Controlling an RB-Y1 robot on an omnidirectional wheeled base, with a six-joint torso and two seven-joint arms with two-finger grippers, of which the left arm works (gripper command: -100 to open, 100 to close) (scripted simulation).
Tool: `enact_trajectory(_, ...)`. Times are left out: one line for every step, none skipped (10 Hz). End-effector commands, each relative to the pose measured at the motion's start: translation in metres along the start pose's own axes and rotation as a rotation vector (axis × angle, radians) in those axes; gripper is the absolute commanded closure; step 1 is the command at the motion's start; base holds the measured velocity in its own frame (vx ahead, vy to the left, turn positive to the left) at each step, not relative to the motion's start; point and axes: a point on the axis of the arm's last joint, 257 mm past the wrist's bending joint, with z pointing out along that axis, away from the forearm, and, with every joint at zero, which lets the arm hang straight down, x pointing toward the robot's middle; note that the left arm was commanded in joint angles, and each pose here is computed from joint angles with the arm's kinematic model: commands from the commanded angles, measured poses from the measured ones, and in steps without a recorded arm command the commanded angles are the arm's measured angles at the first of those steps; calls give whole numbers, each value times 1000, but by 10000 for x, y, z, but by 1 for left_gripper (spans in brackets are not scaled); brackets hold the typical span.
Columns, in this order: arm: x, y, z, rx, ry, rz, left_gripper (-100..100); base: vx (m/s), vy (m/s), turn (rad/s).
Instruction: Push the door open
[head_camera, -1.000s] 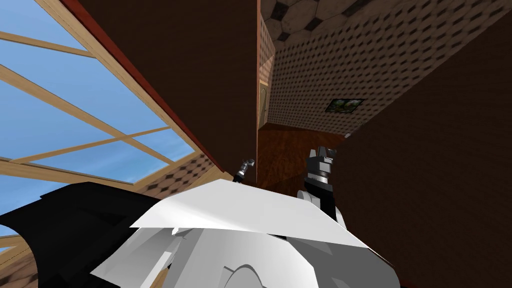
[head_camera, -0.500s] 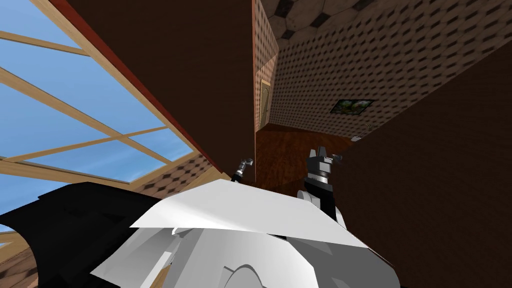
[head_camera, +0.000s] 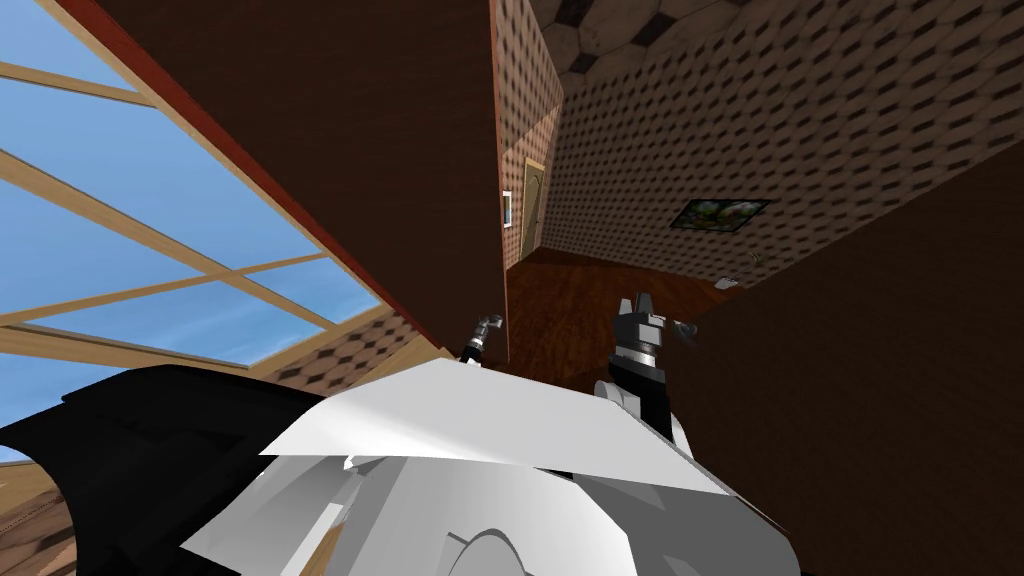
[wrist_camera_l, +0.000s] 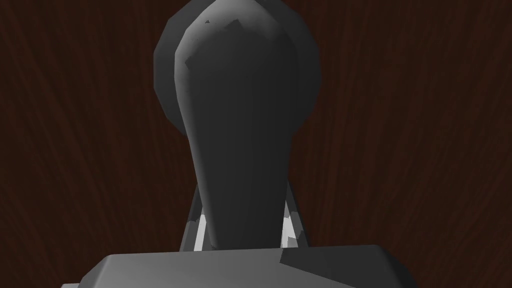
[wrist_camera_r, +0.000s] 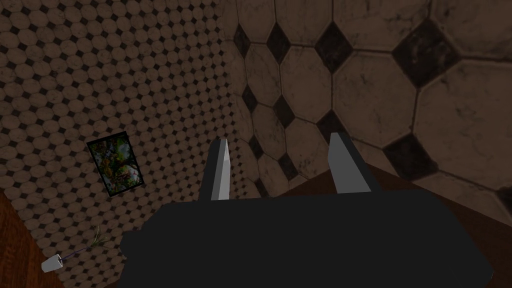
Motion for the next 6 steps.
enact_trajectory(-94,-37,29,7,-24,0,100,163,-108,79)
enact_trajectory(-135,-35,38,6,-39,-4,100,153,-105,65)
enact_trajectory(-166,-32,45,6,-53,-9,100,138,-106,74)
enact_trajectory(-192,-29,50,5,-65,-13,100,180,-104,83)
enact_trajectory(-212,-26,54,4,-76,-18,100,174,-105,70)
enact_trajectory(-225,-23,57,3,-85,-22,100,168,-79,56)
